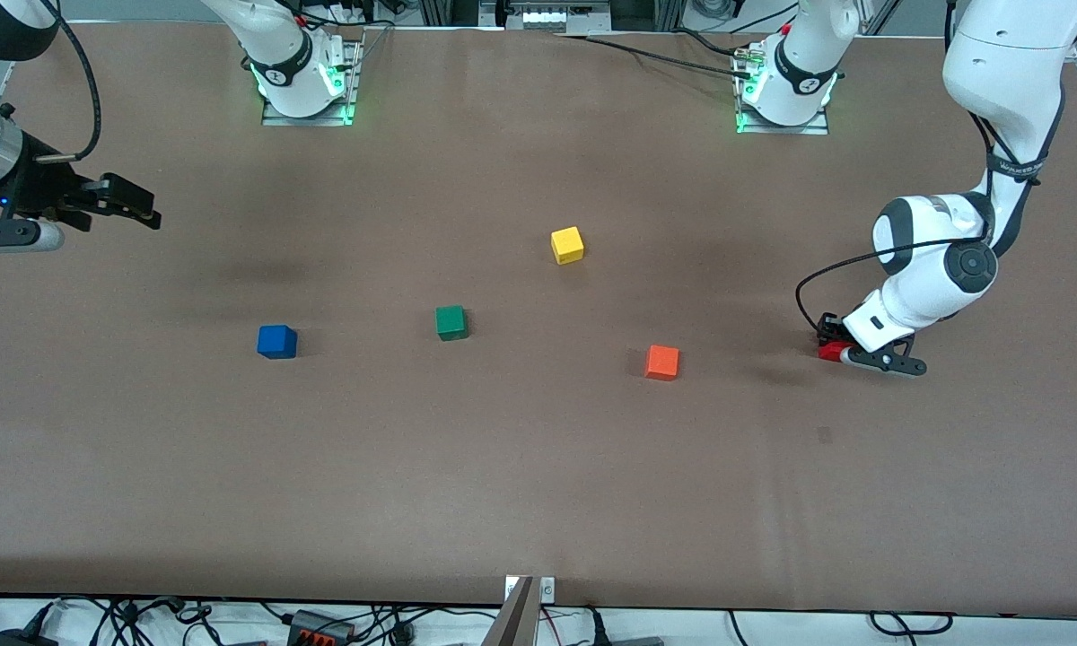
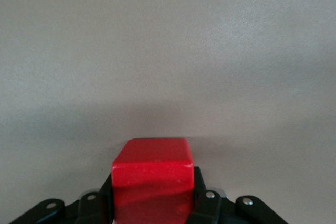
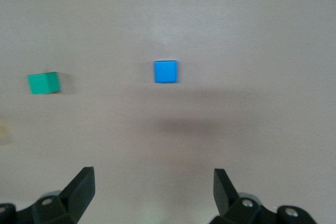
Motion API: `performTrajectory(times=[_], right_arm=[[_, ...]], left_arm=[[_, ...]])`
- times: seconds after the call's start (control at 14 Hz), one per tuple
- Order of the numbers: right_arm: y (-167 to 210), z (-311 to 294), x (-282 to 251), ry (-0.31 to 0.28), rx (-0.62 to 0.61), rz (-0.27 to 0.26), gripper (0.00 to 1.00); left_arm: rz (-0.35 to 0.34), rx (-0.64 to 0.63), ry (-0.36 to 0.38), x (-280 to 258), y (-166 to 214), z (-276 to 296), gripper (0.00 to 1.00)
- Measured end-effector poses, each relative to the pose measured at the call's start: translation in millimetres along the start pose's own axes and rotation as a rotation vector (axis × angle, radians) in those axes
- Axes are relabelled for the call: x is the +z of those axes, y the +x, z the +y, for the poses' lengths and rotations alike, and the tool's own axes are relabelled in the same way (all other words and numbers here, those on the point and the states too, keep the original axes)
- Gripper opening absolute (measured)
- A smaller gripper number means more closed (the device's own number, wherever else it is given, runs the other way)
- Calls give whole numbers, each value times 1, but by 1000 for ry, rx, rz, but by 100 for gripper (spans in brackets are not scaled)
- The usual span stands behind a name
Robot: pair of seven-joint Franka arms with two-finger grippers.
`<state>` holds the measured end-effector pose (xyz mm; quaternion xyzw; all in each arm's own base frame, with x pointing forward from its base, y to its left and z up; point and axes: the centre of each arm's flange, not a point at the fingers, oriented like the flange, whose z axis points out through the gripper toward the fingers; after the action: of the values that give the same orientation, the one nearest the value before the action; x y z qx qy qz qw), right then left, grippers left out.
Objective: Pass red block to right arm, stack on blue
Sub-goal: 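Lift the red cube with the left gripper while the right gripper reaches inward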
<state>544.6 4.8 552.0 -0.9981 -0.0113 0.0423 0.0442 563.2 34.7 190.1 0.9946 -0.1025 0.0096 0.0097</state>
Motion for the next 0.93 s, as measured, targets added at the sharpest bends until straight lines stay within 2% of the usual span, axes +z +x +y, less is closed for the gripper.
performTrajectory(times=[0.21,0.36,0.64,0.79,0.93], right_arm=[[4,-25,10,25,-38,-19,100],[8,-49,21,86,-58,-41,100],[23,-70,57,263,-35,-111,100],[31,-82,74,389,-9,-146,100],[39,-95,87,523,23,-176,100]], left_arm=[[16,91,3,-34,16,0,56],[-3,151,-6,-76,35,-2,56],[-149,243,-82,-152,63,24,56],[-204,287,-143,-182,71,53,56],[-225,352,-178,-208,79,87,56]])
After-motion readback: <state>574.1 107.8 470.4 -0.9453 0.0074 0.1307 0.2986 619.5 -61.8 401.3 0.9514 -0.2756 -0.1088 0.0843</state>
